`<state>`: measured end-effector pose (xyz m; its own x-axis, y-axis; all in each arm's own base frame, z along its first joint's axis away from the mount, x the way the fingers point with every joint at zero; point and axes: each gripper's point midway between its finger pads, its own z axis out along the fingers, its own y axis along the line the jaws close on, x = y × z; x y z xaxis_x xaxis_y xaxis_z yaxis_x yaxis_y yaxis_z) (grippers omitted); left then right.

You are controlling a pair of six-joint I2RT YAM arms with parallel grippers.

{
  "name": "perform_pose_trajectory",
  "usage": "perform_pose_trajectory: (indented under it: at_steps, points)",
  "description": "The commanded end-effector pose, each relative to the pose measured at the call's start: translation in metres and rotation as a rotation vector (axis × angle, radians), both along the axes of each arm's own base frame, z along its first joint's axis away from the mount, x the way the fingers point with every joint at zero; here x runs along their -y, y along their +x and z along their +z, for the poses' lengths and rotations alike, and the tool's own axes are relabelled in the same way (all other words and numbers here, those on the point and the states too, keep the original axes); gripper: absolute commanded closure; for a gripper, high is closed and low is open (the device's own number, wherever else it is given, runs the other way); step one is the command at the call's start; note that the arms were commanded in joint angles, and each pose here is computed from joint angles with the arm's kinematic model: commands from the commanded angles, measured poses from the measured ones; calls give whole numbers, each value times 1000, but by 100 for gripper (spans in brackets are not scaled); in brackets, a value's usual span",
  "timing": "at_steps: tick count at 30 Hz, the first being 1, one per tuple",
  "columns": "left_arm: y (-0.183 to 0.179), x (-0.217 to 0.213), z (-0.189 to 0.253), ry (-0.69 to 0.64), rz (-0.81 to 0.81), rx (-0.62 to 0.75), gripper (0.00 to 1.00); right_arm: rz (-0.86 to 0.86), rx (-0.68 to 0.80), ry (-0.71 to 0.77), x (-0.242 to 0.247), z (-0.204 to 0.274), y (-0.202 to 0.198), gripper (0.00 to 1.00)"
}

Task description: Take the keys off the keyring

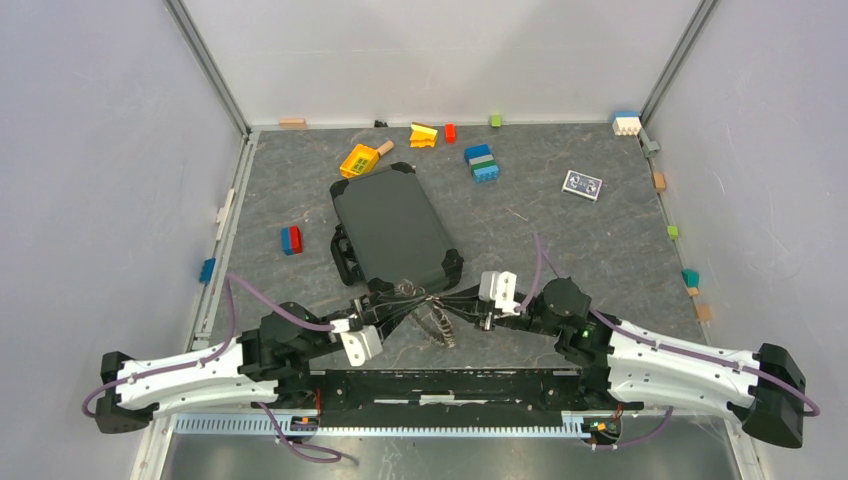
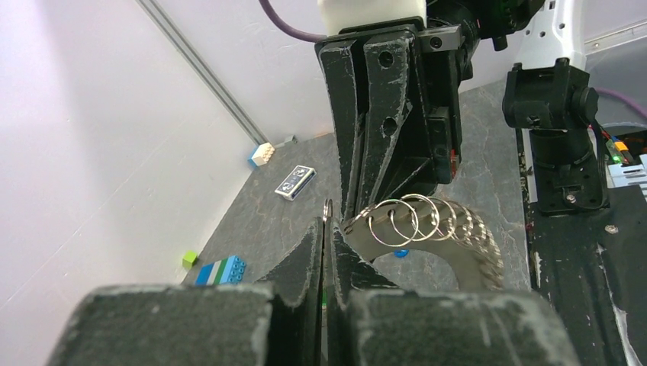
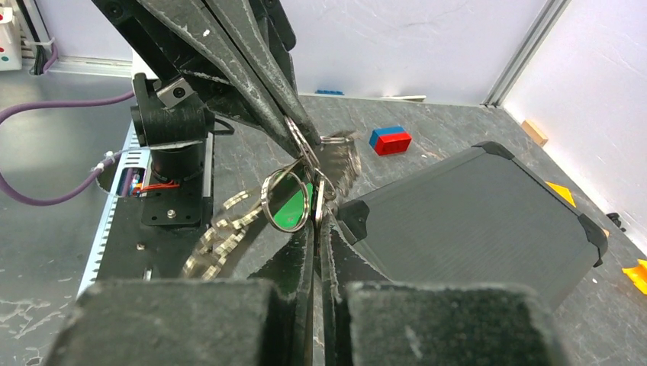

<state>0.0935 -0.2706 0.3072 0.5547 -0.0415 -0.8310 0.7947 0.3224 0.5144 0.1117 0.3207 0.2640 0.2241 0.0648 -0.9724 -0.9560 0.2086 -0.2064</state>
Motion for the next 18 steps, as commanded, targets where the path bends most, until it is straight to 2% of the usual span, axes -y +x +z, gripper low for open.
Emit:
perform_pose_trajectory:
  at_steps: [1, 16, 18]
  points:
    - [-8, -3, 40, -155, -42, 11, 98, 18, 19, 6, -6, 15, -1, 100]
    - [-7, 2, 29, -141, -42, -9, 98, 121, 71, -5, -12, 23, -18, 100]
    - [-7, 0, 29, -145, -40, -9, 98, 109, 84, -14, -8, 22, -17, 87]
